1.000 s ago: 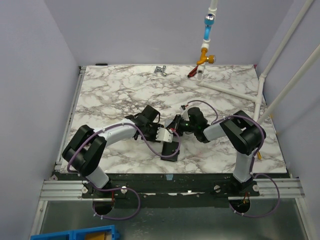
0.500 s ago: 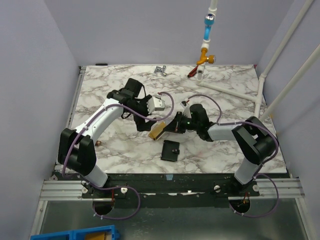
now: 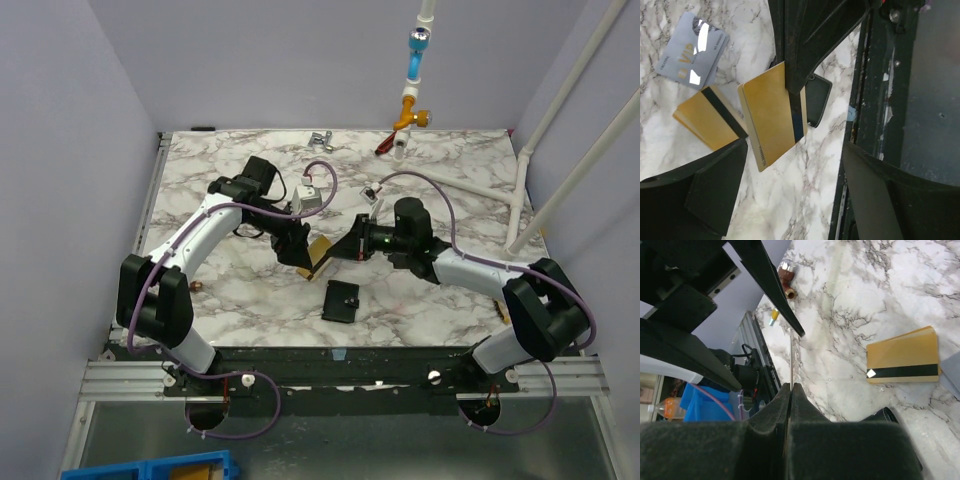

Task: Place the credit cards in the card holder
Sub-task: Pick up the credit card from the center of the board, then place the credit card at the center of the board, then open the card holder at the center of the board.

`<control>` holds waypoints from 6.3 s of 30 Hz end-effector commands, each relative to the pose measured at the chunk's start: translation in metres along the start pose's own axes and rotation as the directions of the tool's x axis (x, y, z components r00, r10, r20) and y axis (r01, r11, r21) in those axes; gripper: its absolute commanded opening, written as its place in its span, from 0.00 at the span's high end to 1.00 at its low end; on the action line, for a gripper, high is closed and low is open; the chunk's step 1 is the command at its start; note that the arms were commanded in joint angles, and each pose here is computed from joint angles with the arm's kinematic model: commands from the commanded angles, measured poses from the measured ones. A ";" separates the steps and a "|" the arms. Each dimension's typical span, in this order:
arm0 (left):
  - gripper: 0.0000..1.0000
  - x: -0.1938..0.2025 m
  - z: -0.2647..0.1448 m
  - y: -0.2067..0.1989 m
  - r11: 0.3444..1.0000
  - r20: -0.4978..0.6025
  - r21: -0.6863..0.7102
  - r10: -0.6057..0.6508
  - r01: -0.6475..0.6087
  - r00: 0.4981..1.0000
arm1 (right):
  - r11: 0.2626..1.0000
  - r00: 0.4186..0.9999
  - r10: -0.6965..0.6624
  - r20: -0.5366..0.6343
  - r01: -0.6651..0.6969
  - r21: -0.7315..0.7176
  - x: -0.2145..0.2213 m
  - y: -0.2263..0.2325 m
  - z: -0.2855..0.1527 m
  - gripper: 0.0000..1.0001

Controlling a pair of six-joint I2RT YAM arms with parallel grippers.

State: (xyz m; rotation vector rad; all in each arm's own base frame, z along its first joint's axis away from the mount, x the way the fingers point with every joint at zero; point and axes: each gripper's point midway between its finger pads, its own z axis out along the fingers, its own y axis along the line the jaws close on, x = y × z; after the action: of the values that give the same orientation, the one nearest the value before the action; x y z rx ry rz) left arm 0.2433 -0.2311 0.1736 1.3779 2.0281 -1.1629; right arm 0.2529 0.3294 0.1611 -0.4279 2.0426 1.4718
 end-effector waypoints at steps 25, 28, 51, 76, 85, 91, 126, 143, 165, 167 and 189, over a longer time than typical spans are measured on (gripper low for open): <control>0.76 -0.012 0.006 -0.034 0.976 0.124 0.205 -0.096 0.070 0.988 | 0.990 0.997 -0.073 -0.033 0.069 -0.119 -0.016 0.034 0.002 0.99; 0.77 -0.013 0.006 -0.035 0.976 0.126 0.207 -0.098 0.071 0.987 | 0.991 0.997 -0.070 -0.038 0.064 -0.121 -0.014 0.034 0.002 0.99; 1.00 -0.034 -0.004 -0.024 0.975 0.136 0.206 -0.109 0.079 0.985 | 0.978 0.994 -0.005 -0.112 -0.019 -0.209 0.011 0.042 -0.005 0.76; 0.52 -0.026 0.002 -0.033 0.967 0.184 0.221 -0.172 0.129 0.968 | 0.964 0.997 0.050 -0.054 -0.062 -0.257 -0.007 0.056 -0.002 0.99; 0.59 -0.020 0.013 -0.032 0.964 0.173 0.230 -0.175 0.133 0.969 | 0.957 0.997 0.049 -0.052 -0.062 -0.283 -0.010 0.060 -0.001 0.99; 0.84 -0.031 0.002 -0.024 0.968 0.195 0.219 -0.168 0.124 0.966 | 0.964 0.995 0.046 -0.085 -0.067 -0.258 0.002 0.054 -0.006 0.96; 1.00 -0.036 -0.025 0.006 0.952 0.261 0.205 -0.278 0.229 0.924 | 0.968 0.978 0.049 -0.201 -0.095 -0.230 0.032 0.048 -0.017 0.97; 1.00 0.055 0.034 0.068 0.826 0.065 -0.221 -0.518 0.518 0.853 | 0.920 0.933 0.276 -0.232 -0.186 0.345 0.090 -0.045 -0.050 0.99; 0.74 0.094 0.047 0.096 0.685 0.018 -0.440 -0.640 0.581 0.768 | 0.822 0.910 0.319 -0.265 -0.127 0.555 0.100 -0.067 -0.044 0.99; 0.69 0.094 0.044 0.095 0.683 0.020 -0.445 -0.639 0.579 0.769 | 0.819 0.912 0.312 -0.266 -0.116 0.562 0.097 -0.066 -0.042 0.99; 0.51 0.028 0.013 0.055 0.821 0.069 -0.319 -0.479 0.474 0.875 | 0.647 0.871 0.370 -0.323 0.008 0.763 0.121 -0.075 -0.072 0.99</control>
State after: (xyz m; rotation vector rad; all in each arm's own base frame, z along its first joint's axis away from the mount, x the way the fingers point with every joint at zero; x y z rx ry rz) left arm 0.2914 -0.2098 0.0951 0.6561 2.6174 -0.8165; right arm 0.1880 0.2691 0.0453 -0.2614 2.8816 0.6442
